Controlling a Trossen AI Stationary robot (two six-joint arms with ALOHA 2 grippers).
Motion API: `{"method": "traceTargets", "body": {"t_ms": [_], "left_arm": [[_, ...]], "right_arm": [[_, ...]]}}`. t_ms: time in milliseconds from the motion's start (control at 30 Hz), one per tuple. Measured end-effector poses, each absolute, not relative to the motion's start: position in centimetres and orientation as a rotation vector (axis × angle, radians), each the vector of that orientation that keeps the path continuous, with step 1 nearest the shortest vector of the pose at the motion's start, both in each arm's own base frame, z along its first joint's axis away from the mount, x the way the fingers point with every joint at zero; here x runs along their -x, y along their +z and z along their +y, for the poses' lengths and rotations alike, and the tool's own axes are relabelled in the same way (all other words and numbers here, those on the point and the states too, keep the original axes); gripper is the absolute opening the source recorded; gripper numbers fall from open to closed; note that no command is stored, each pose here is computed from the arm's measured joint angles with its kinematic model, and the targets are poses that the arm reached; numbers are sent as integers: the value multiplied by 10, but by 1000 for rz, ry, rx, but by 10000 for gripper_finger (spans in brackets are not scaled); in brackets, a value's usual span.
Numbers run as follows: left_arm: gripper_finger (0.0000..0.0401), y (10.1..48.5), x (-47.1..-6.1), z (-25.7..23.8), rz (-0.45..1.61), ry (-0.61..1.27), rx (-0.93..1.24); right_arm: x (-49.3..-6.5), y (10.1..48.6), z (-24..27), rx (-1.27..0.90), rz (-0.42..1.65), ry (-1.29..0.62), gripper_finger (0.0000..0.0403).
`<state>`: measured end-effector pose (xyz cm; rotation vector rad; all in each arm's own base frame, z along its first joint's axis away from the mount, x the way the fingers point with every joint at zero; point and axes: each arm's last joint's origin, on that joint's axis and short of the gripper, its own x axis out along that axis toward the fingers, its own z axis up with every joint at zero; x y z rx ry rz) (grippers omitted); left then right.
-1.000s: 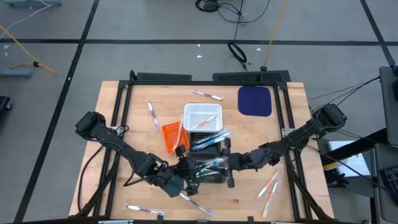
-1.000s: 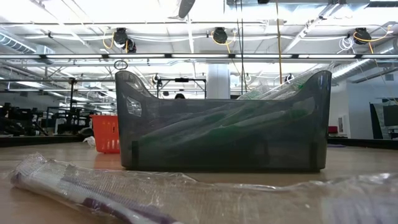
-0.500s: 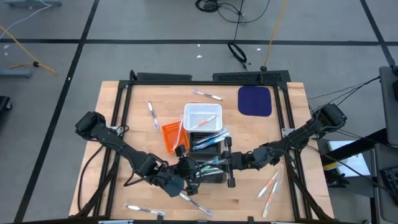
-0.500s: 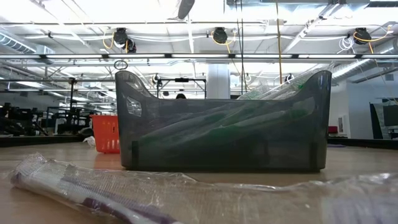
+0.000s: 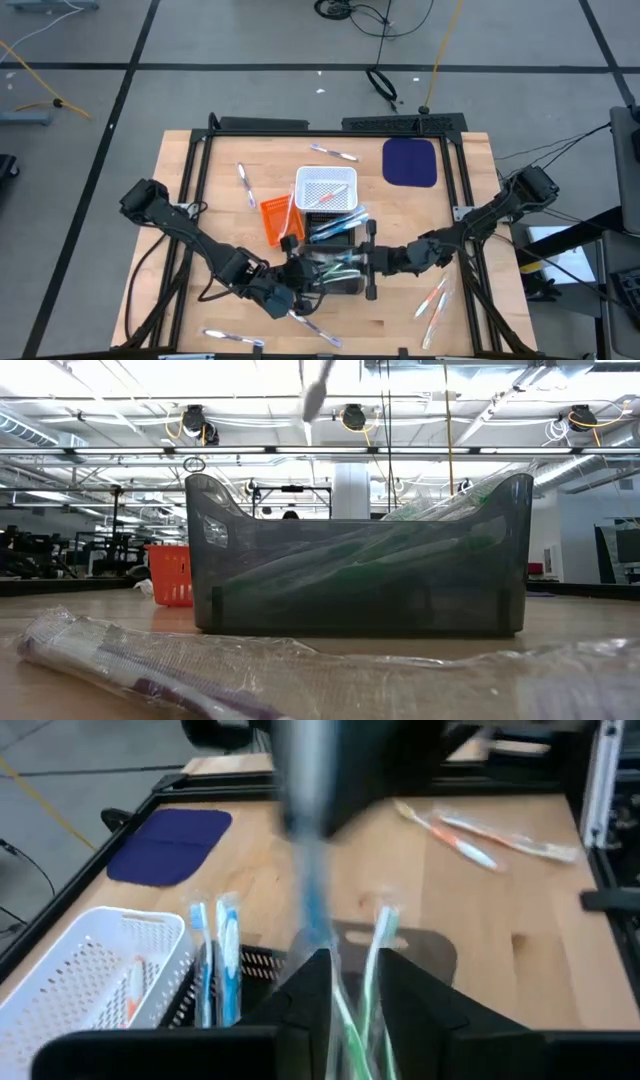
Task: Pick & Place Toothbrushes
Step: Put the blue toothbrush into the top black basket
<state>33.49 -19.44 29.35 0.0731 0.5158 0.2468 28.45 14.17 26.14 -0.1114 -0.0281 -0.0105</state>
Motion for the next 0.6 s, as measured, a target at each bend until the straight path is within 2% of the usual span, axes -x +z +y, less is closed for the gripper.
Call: {"method": "traceTargets", "body": {"t_ms": [200, 433, 600], "left_arm": [[98, 291, -325, -196, 567, 260, -53], [99, 291, -319, -202, 574, 260, -15], [99, 291, -319, -203, 570, 266, 7]], "right_arm": [[-266, 248, 124, 104, -5, -139, 17], [-245, 218, 85, -82, -110, -229, 17], [-237, 194, 61, -209, -106, -304, 17]]}}
